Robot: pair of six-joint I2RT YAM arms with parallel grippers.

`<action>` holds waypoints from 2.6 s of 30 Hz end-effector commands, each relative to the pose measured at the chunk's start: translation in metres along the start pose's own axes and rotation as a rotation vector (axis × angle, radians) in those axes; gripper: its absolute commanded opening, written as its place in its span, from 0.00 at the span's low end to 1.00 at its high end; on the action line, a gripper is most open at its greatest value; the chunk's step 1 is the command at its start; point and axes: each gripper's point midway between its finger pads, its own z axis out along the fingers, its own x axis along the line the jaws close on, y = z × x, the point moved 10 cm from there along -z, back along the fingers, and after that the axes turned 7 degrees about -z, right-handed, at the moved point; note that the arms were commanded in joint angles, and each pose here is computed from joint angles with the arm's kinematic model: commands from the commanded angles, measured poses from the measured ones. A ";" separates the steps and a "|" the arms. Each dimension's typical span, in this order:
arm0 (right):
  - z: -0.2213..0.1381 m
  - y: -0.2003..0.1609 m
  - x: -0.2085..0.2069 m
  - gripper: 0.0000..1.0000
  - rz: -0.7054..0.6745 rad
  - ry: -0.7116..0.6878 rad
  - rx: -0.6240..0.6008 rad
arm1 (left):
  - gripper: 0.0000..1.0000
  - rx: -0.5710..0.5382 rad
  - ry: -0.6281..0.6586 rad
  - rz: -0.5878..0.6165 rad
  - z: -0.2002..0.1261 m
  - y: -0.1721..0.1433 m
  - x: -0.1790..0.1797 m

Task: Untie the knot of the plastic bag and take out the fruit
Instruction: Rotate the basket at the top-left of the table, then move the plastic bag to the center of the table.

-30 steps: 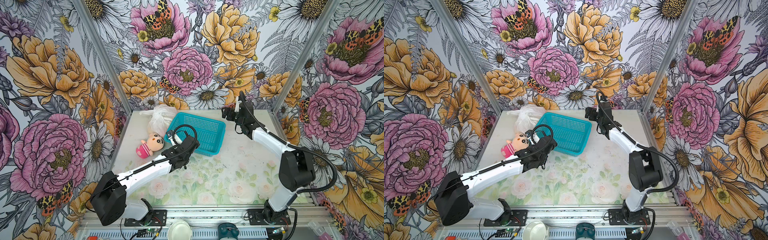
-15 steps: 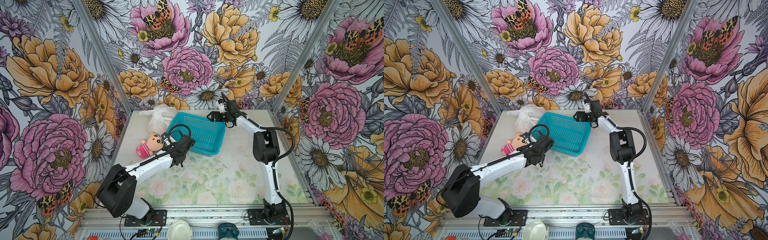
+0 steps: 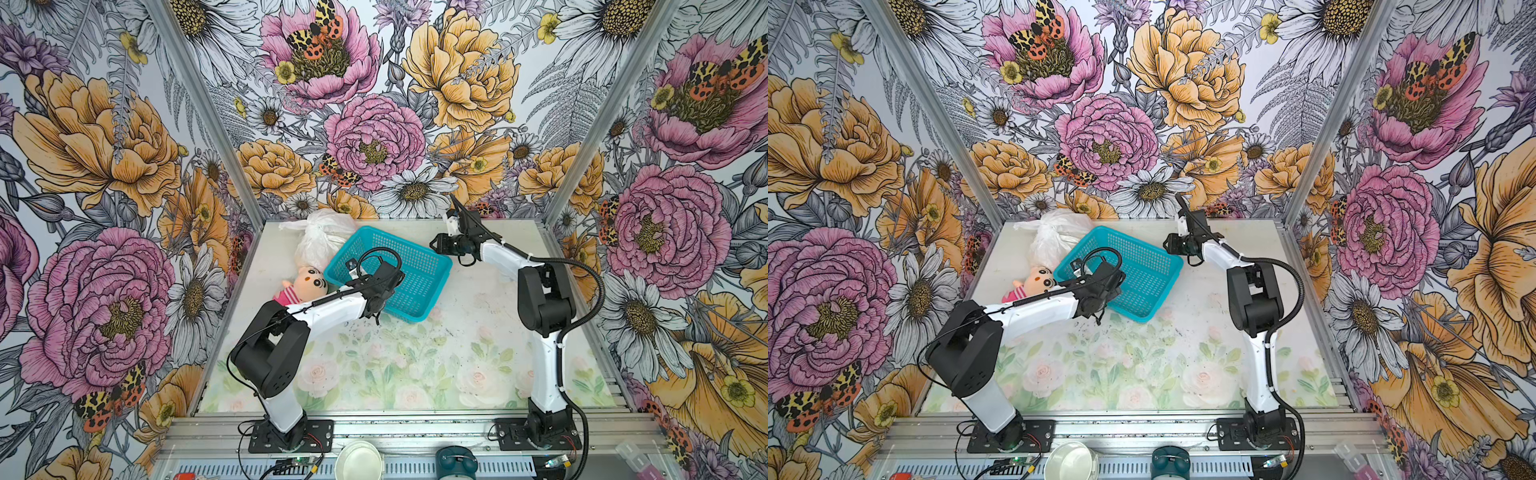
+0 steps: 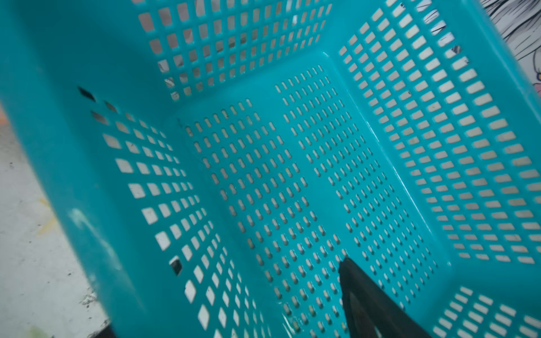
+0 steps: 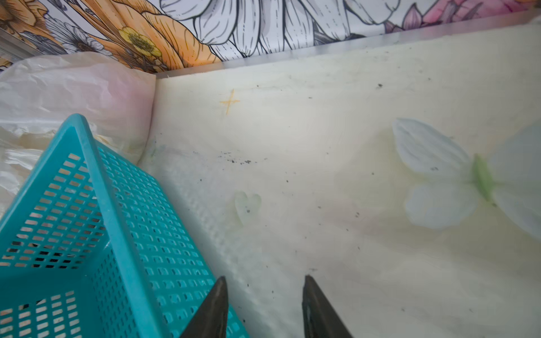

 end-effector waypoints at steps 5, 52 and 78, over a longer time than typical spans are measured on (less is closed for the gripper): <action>-0.061 -0.059 0.000 0.39 0.115 -0.203 -0.053 | 0.73 0.018 -0.107 0.172 0.000 -0.009 -0.056; -0.234 -0.097 0.066 0.94 -0.015 -0.379 -0.489 | 0.99 -0.417 -0.112 0.194 -0.108 0.134 -0.011; -0.157 -0.101 0.080 0.97 -0.088 -0.325 -0.372 | 0.97 -0.199 -0.032 -0.082 0.026 0.215 0.087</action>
